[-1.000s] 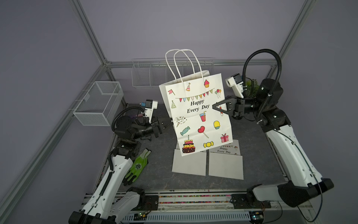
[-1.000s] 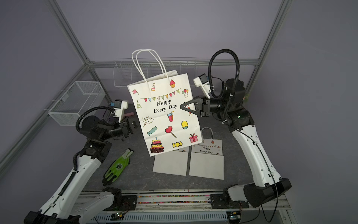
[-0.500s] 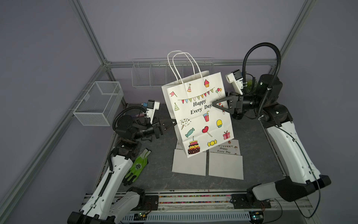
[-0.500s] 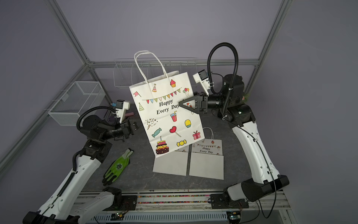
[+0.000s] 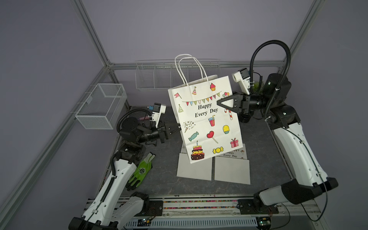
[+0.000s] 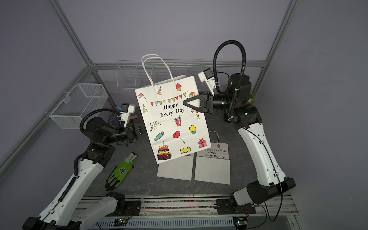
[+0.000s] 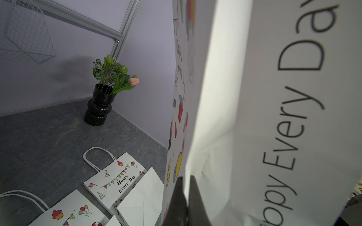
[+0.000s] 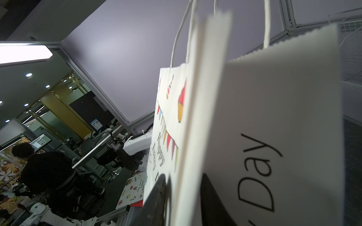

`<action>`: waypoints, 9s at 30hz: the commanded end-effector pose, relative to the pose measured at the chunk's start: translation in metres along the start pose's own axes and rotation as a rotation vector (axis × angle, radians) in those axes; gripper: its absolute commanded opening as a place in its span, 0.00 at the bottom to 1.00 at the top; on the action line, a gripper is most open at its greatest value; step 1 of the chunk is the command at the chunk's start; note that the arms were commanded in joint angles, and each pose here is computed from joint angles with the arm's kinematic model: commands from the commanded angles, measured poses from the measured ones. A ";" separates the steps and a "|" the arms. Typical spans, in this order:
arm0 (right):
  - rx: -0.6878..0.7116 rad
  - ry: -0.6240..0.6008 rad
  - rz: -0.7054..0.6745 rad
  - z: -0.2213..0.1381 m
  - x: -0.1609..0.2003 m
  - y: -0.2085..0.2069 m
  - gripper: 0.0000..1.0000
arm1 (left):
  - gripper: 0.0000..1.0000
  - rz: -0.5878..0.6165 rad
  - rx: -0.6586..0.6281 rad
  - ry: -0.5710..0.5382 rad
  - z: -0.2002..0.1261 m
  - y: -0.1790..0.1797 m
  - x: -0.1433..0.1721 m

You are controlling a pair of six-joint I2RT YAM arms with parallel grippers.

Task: Put away the paper bag
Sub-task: Press the paper bag.

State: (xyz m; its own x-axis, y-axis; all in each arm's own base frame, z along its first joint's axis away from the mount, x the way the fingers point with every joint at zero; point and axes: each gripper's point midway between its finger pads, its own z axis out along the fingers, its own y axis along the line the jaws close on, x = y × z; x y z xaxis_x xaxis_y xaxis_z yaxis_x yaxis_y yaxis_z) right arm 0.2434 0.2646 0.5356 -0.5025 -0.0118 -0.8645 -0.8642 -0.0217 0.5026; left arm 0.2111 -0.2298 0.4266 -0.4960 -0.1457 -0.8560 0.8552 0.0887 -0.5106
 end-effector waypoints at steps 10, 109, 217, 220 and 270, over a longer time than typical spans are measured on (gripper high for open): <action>-0.040 0.027 -0.021 0.001 0.017 0.008 0.06 | 0.71 0.057 0.023 -0.067 0.000 -0.022 -0.031; 0.054 0.084 -0.072 0.008 0.042 0.024 0.07 | 1.00 0.215 0.064 -0.110 -0.023 -0.099 -0.046; -0.211 0.037 -0.177 -0.061 0.117 -0.029 0.70 | 0.00 0.166 0.414 0.277 0.035 -0.039 -0.113; -0.216 0.036 -0.185 -0.061 0.120 -0.025 0.66 | 0.00 0.168 0.414 0.277 0.035 -0.038 -0.114; -0.253 0.118 -0.245 -0.023 0.129 0.004 0.86 | 0.00 0.230 0.457 0.283 0.040 -0.066 -0.120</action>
State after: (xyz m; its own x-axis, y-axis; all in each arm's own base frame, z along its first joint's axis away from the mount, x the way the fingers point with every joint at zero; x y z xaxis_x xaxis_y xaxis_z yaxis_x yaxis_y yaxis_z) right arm 0.1828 0.2398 0.4194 -0.2905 -0.0976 -0.9519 -0.9127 -0.2705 0.3063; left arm 0.2307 -0.2603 0.5619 -0.2908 0.0992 -0.9516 0.9006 -0.3074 -0.3072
